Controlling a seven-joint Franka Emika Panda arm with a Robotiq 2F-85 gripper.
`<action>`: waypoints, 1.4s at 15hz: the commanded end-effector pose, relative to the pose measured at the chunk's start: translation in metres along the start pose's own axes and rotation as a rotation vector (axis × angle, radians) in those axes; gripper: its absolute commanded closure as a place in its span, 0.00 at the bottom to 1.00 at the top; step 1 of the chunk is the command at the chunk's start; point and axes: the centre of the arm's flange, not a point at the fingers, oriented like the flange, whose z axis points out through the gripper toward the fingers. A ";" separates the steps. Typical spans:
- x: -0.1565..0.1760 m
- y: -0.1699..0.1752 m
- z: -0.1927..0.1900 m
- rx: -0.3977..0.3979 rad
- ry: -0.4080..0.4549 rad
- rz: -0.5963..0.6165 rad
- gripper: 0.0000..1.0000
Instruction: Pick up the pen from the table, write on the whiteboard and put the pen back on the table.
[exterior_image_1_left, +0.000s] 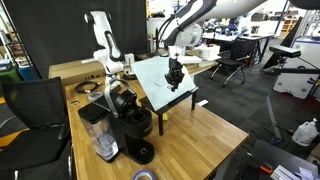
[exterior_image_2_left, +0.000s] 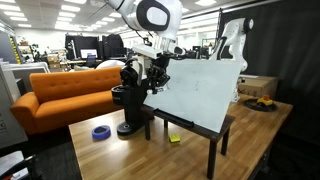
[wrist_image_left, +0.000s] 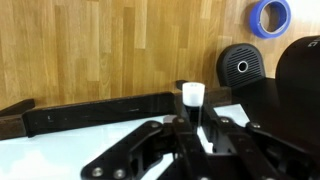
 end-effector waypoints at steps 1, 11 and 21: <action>0.003 0.000 -0.005 -0.002 -0.005 -0.036 0.95; 0.008 0.012 -0.006 -0.021 0.007 -0.074 0.95; 0.023 0.018 -0.006 -0.031 0.015 -0.084 0.95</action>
